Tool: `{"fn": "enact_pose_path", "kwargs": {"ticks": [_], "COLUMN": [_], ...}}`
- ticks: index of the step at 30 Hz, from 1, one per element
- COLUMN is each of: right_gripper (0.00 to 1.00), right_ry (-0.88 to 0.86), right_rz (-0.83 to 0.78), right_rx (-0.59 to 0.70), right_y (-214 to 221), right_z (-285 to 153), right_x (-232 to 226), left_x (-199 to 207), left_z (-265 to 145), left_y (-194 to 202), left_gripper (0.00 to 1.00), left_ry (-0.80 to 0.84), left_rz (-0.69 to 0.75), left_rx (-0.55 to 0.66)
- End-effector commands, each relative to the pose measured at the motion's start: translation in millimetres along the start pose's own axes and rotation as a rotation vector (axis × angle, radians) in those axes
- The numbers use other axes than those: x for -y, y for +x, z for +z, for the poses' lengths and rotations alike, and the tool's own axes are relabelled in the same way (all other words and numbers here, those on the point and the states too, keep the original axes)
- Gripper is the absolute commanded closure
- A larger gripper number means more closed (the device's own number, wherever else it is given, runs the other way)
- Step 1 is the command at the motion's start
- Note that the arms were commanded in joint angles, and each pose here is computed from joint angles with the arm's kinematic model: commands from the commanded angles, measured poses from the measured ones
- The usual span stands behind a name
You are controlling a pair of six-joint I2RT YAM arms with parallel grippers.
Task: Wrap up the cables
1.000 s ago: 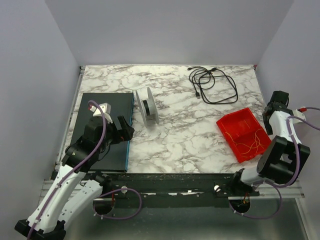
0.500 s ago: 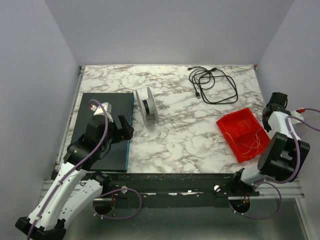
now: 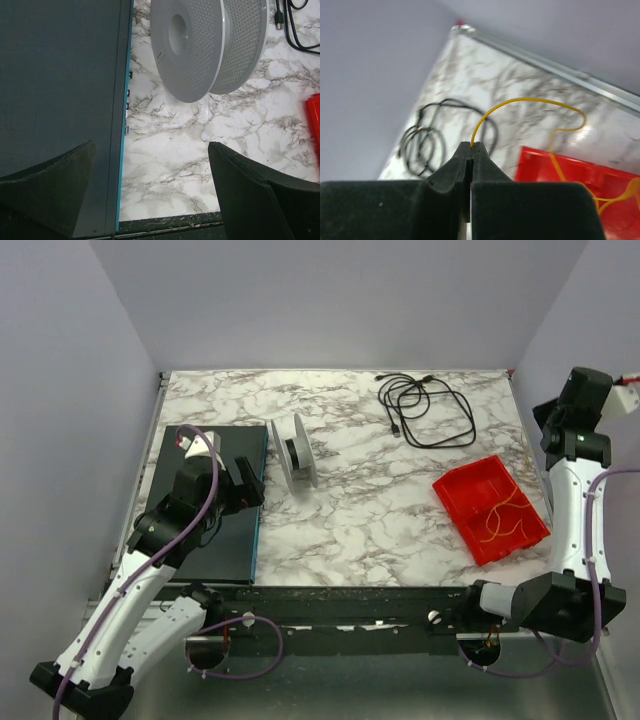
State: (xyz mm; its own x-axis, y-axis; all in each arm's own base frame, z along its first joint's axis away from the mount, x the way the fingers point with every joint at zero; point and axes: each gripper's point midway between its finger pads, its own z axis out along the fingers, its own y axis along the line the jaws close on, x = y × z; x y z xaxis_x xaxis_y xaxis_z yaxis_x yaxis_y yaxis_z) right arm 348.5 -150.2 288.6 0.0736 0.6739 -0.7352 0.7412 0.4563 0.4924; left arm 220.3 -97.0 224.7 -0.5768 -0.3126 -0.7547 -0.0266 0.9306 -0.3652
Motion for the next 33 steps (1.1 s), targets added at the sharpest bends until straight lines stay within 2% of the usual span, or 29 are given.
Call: {"fn": "enact_pose_path", "kwargs": {"ticks": [1, 13, 20, 23, 27, 33], "right_gripper": [1.00, 0.99, 0.99, 1.00, 0.99, 0.99], "right_ry": [-0.216, -0.771, -0.973, -0.983, -0.981, -0.982], "right_rz": [-0.127, -0.213, -0.239, -0.256, -0.296, -0.455], "right_rx": [-0.113, -0.287, -0.405, -0.444, -0.532, -0.810], "right_y": [6, 10, 33, 52, 97, 246], "right_z": [-35, -147, -205, -207, -200, -224], "right_x": [-63, -196, -244, -249, -244, -201], "left_x": [1, 9, 14, 17, 24, 40], "left_z": [-1, -4, -6, -6, -4, -3], "left_y": [-15, -35, -39, -40, -38, -25], "left_gripper": [0.01, 0.01, 0.01, 0.01, 0.01, 0.01], "left_ry": [-0.031, -0.023, -0.005, 0.008, 0.044, 0.162], "left_rz": [-0.004, -0.005, -0.013, -0.019, -0.015, 0.022], "left_rx": [0.024, 0.063, 0.074, 0.073, 0.062, 0.044]}}
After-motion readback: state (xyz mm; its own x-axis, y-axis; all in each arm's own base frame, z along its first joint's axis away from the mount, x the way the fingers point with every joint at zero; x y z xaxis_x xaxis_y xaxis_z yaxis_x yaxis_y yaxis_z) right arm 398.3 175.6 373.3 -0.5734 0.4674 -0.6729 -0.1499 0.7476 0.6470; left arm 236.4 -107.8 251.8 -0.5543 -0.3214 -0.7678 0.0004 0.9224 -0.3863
